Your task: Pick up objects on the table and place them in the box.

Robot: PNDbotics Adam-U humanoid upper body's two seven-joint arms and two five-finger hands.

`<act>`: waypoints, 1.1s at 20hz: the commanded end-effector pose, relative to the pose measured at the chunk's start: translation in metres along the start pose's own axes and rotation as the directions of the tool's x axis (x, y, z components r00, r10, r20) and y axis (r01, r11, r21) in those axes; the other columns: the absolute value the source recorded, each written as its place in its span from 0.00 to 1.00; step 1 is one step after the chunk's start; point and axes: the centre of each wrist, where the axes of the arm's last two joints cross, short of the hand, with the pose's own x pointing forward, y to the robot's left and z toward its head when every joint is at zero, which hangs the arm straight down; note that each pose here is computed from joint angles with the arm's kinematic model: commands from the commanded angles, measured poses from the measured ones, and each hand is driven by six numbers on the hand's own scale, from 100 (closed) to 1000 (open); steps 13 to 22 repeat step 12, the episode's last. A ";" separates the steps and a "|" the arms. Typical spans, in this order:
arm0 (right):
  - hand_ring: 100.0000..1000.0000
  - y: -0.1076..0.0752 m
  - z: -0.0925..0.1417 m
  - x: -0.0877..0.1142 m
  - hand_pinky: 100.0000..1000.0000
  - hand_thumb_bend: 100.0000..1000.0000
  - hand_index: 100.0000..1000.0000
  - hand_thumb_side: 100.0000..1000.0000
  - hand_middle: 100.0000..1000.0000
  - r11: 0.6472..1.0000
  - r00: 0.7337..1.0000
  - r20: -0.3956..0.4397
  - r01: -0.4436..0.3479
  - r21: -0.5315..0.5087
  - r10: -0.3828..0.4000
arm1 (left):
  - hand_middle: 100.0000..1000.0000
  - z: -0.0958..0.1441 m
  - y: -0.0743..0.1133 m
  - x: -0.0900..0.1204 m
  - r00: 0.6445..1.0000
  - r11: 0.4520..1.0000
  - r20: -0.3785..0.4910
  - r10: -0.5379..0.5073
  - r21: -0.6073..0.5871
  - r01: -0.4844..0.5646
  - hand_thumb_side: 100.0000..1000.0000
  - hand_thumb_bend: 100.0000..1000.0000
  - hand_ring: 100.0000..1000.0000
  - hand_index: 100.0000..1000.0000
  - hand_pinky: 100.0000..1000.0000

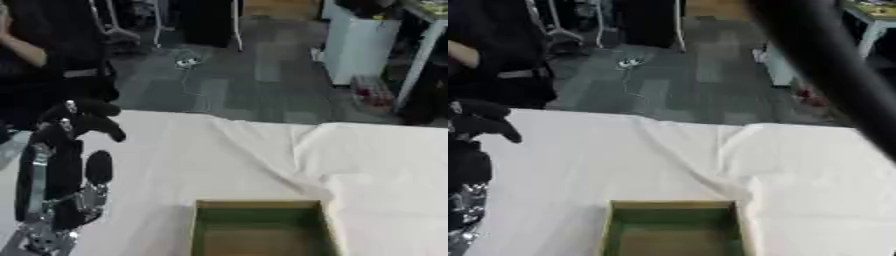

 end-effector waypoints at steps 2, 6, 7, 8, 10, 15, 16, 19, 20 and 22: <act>0.33 -0.008 0.001 0.006 0.00 0.00 0.51 0.92 0.43 0.987 0.992 0.105 -0.083 0.139 0.069 | 0.54 -0.007 -0.007 0.004 0.996 0.996 0.000 0.084 0.026 -0.084 0.61 0.00 0.37 0.55 0.29; 0.33 -0.019 0.002 0.009 0.00 0.00 0.50 0.92 0.43 0.985 0.992 0.097 -0.097 0.142 0.083 | 0.54 -0.005 -0.007 0.005 0.989 0.989 -0.006 0.145 -0.017 -0.145 0.58 0.00 0.38 0.55 0.32; 0.33 -0.020 0.003 0.009 0.00 0.00 0.50 0.92 0.43 0.985 0.992 0.092 -0.094 0.145 0.081 | 0.57 -0.006 -0.007 0.005 0.988 0.988 -0.003 0.154 -0.017 -0.154 0.59 0.00 0.40 0.56 0.35; 0.33 -0.020 0.005 0.010 0.00 0.00 0.50 0.87 0.43 0.985 0.993 0.088 -0.089 0.150 0.077 | 0.59 -0.007 -0.007 0.005 0.987 0.987 -0.004 0.161 -0.019 -0.161 0.59 0.00 0.43 0.57 0.39; 0.33 -0.017 0.008 0.010 0.00 0.00 0.50 0.92 0.43 0.982 0.995 0.077 -0.080 0.171 0.068 | 0.60 -0.009 -0.008 0.005 0.985 0.985 -0.013 0.173 -0.026 -0.173 0.60 0.00 0.44 0.58 0.41; 0.33 -0.014 0.010 0.010 0.00 0.00 0.50 0.93 0.43 0.980 0.996 0.069 -0.071 0.186 0.059 | 0.64 -0.011 -0.008 0.005 0.983 0.983 -0.023 0.181 -0.030 -0.182 0.61 0.00 0.47 0.61 0.49; 0.33 -0.014 0.010 0.010 0.00 0.00 0.50 0.93 0.43 0.980 0.996 0.069 -0.071 0.186 0.059 | 0.64 -0.011 -0.008 0.005 0.983 0.983 -0.023 0.181 -0.030 -0.182 0.61 0.00 0.47 0.61 0.49; 0.33 -0.014 0.010 0.010 0.00 0.00 0.50 0.93 0.43 0.980 0.996 0.069 -0.071 0.186 0.059 | 0.64 -0.011 -0.008 0.005 0.983 0.983 -0.023 0.181 -0.030 -0.182 0.61 0.00 0.47 0.61 0.49; 0.33 -0.014 0.010 0.010 0.00 0.00 0.50 0.93 0.43 0.980 0.996 0.069 -0.071 0.186 0.059 | 0.64 -0.011 -0.008 0.005 0.983 0.983 -0.023 0.181 -0.030 -0.182 0.61 0.00 0.47 0.61 0.49; 0.33 -0.014 0.010 0.010 0.00 0.00 0.50 0.93 0.43 0.980 0.996 0.069 -0.071 0.186 0.059 | 0.64 -0.011 -0.008 0.005 0.983 0.983 -0.023 0.181 -0.030 -0.182 0.61 0.00 0.47 0.61 0.49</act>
